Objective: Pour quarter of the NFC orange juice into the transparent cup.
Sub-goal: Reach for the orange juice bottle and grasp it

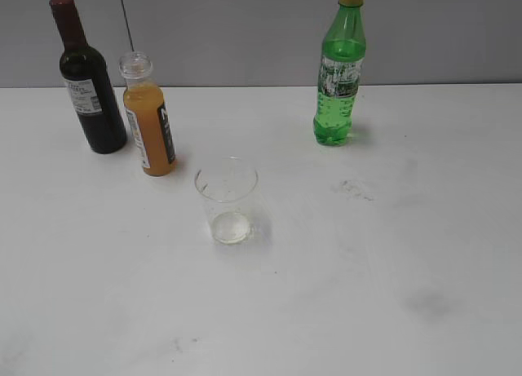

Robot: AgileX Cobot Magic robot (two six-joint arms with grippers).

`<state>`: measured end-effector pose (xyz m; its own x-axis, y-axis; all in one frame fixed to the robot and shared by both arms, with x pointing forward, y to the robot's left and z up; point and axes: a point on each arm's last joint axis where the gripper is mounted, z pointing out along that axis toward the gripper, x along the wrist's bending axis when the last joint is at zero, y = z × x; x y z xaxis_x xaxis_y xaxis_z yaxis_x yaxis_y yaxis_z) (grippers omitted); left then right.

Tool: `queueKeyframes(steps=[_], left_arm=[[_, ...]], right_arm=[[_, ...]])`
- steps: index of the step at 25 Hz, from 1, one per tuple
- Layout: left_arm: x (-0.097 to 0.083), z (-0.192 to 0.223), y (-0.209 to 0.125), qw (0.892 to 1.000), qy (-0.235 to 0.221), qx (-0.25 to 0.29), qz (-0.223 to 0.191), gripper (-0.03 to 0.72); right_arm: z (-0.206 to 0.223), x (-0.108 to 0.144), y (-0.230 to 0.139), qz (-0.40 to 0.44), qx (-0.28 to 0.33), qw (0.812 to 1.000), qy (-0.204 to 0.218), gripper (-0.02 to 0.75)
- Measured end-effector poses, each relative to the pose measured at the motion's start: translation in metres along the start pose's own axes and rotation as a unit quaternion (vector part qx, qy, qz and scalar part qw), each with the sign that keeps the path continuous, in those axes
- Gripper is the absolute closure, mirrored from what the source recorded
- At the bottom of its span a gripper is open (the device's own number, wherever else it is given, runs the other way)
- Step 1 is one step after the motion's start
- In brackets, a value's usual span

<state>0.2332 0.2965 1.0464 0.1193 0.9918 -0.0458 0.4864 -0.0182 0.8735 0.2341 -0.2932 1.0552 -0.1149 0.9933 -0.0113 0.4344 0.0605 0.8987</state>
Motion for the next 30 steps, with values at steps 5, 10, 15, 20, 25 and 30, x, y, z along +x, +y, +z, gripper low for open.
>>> queueKeyframes(steps=[5, 10, 15, 20, 25, 30], left_arm=[[0.0000, 0.0000, 0.0000, 1.000, 0.000, 0.000, 0.000, 0.374], [0.0000, 0.0000, 0.0000, 1.000, 0.000, 0.000, 0.000, 0.374], [0.0000, 0.0000, 0.0000, 1.000, 0.000, 0.000, 0.000, 0.374], [0.0000, 0.0000, 0.0000, 1.000, 0.000, 0.000, 0.000, 0.374], [0.0000, 0.0000, 0.0000, 1.000, 0.000, 0.000, 0.000, 0.374], [0.0000, 0.0000, 0.0000, 1.000, 0.000, 0.000, 0.000, 0.374]], right_arm=[[-0.0013, 0.0001, -0.0008, 0.002, -0.004, 1.000, 0.000, 0.166], [-0.0013, 0.0001, -0.0008, 0.002, -0.004, 1.000, 0.000, 0.166], [-0.0013, 0.0001, -0.0007, 0.002, -0.005, 1.000, 0.000, 0.166], [-0.0013, 0.0001, -0.0007, 0.003, -0.005, 1.000, 0.000, 0.166], [-0.0013, 0.0001, -0.0007, 0.003, -0.005, 1.000, 0.000, 0.166], [-0.0013, 0.0001, -0.0007, 0.003, -0.005, 1.000, 0.000, 0.166]])
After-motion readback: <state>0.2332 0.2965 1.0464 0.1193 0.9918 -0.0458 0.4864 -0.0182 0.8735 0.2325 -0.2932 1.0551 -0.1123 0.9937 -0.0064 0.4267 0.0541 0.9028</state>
